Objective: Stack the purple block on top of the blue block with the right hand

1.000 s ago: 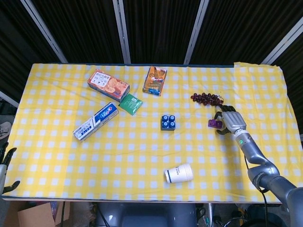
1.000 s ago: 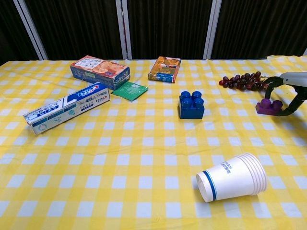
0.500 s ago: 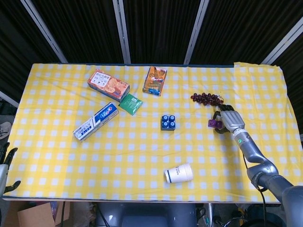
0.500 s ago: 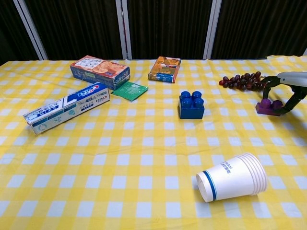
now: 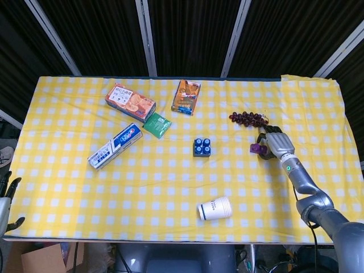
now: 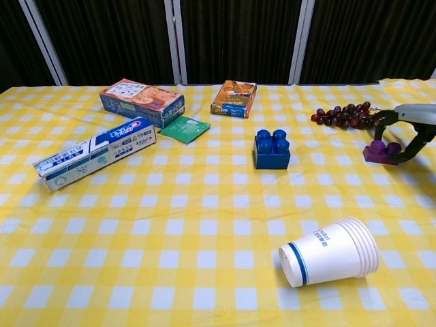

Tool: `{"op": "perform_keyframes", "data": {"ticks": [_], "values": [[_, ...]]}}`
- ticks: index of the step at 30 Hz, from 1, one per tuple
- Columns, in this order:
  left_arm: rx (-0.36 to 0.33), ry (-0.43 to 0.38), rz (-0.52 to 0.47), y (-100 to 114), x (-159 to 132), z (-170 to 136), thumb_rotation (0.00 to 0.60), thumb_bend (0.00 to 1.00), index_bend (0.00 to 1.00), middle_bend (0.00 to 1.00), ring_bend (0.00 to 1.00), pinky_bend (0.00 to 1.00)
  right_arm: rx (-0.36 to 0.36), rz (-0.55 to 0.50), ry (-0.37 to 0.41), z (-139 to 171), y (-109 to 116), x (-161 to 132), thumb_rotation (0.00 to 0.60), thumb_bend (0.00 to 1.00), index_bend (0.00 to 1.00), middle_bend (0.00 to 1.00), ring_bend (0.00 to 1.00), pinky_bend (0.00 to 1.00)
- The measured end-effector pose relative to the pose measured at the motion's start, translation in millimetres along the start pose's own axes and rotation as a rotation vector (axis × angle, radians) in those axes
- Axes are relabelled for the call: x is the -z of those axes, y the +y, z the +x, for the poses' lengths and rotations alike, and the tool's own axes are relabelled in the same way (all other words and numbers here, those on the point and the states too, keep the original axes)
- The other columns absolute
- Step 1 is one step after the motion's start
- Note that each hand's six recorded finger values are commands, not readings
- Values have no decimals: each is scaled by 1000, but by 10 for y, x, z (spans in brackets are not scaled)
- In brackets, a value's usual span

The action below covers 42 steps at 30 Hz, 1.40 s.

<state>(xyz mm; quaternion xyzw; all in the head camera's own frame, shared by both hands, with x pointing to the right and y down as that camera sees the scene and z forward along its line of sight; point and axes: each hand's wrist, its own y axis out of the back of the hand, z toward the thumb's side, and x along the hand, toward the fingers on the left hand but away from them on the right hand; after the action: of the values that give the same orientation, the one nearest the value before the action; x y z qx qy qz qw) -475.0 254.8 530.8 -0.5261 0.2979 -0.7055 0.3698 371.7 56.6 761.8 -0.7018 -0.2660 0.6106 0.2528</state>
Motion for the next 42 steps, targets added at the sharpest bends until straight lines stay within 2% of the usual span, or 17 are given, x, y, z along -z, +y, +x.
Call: {"op": "perform_keyframes", "data": {"ticks": [14,24,29,36,42], "values": [[2,-1,1,-7,-4,11,600,0,121,0,0,42,7,8,20,-1,-8,-25,600,407,506,1,51,0],[7,-2,5,-20,-16,21,600,0,121,0,0,42,9,2,15,0,-51,-6,600,574,552,5,61,0],[4,-6,0,-11,-23,22,600,0,121,0,0,42,24,0,25,7,-23,-20,600,596,562,8,60,0],[1,-15,-26,18,-13,19,600,0,121,0,0,42,57,2,70,77,126,-96,600,600,564,8,60,0],[-6,-39,-58,62,-18,4,600,0,121,0,0,42,71,27,152,219,263,-340,600,601,564,8,61,0]]}}
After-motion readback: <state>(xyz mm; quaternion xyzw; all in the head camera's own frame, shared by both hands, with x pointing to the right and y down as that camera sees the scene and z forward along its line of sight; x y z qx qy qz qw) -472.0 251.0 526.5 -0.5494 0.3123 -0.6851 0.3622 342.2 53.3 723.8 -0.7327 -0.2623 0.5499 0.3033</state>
